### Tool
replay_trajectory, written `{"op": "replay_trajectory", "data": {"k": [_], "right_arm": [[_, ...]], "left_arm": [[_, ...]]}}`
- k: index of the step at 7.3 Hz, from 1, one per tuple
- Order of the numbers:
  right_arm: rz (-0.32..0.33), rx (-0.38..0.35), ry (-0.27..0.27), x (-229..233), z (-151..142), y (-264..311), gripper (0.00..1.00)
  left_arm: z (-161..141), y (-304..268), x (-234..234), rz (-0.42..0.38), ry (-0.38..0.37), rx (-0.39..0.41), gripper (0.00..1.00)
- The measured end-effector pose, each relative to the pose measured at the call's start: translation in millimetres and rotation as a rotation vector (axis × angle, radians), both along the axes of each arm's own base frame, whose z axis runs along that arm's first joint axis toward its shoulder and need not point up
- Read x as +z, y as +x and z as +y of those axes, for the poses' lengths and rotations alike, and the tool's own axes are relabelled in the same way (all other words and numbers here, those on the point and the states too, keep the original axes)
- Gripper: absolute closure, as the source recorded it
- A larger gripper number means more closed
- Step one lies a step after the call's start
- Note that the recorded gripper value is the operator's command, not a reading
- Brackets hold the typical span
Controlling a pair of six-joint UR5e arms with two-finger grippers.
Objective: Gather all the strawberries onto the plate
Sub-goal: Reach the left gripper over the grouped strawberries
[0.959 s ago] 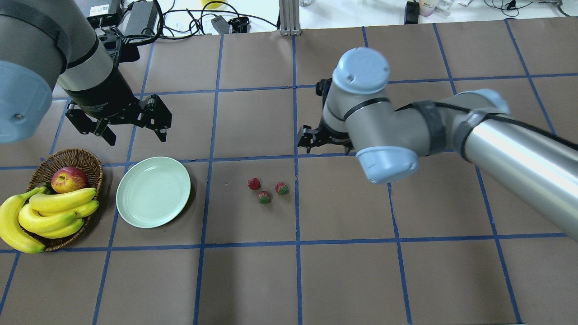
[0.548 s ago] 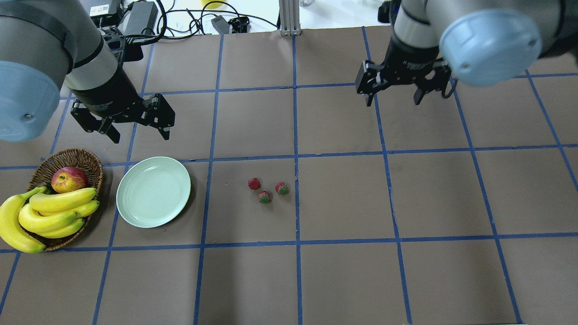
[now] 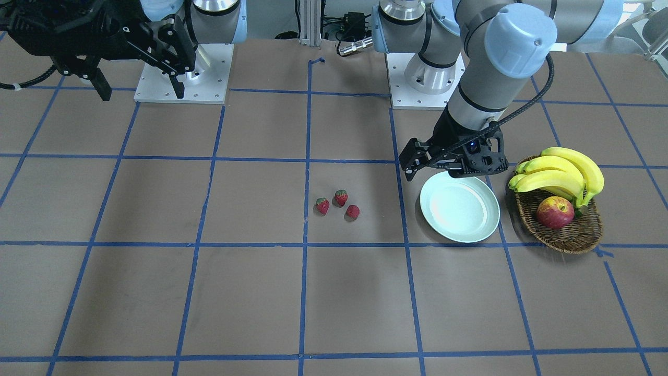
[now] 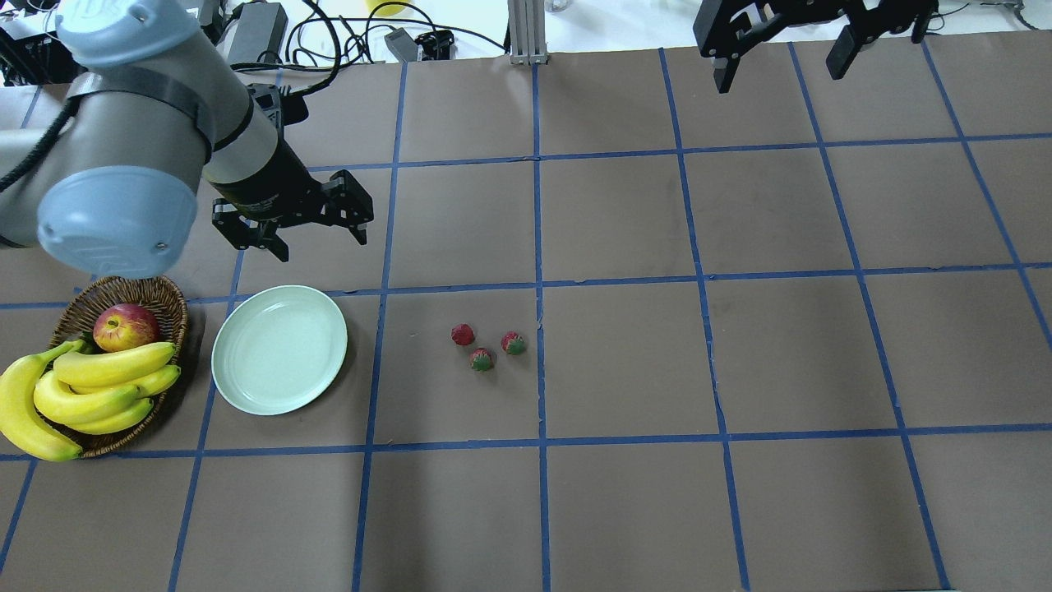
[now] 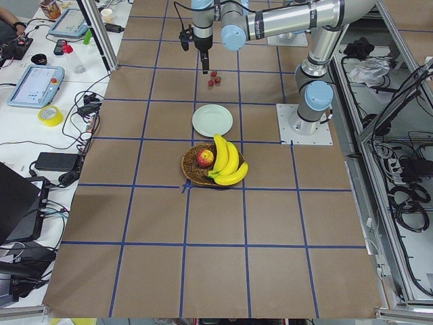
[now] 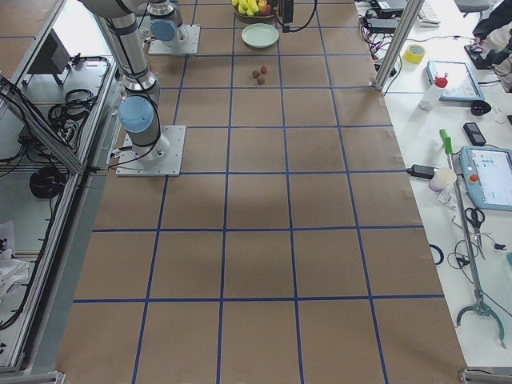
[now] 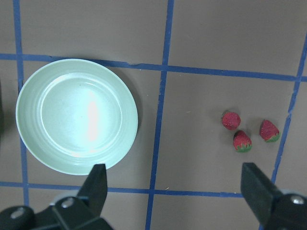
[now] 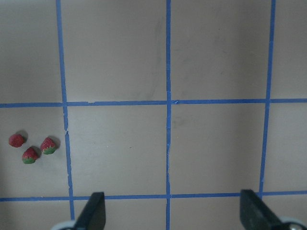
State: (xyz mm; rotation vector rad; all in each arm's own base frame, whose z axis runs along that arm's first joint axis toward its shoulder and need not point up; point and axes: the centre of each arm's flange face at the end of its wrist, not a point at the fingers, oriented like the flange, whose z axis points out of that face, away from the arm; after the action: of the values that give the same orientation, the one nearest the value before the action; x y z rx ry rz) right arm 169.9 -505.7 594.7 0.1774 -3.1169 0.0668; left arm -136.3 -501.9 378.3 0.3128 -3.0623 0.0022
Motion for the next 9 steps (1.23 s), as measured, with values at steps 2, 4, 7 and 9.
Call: {"op": "replay_trajectory", "data": {"k": [2, 4, 7, 9], "right_arm": [[0.003, 0.026, 0.014, -32, 3, 2, 0.07], [0.0, 0.033, -0.025, -48, 6, 3, 0.06], [0.01, 0.04, -0.076, -53, 15, -3, 0.0], [0.059, 0.11, -0.083, -48, 15, -15, 0.01]], "left_arm": [[-5, -27, -28, 0.002, 0.018, 0.087, 0.0], [-4, -58, -64, -0.002, 0.036, 0.159, 0.0], [4, -78, -130, -0.003, 0.049, 0.193, 0.0], [3, -84, -157, 0.006, 0.074, 0.197, 0.0]]}}
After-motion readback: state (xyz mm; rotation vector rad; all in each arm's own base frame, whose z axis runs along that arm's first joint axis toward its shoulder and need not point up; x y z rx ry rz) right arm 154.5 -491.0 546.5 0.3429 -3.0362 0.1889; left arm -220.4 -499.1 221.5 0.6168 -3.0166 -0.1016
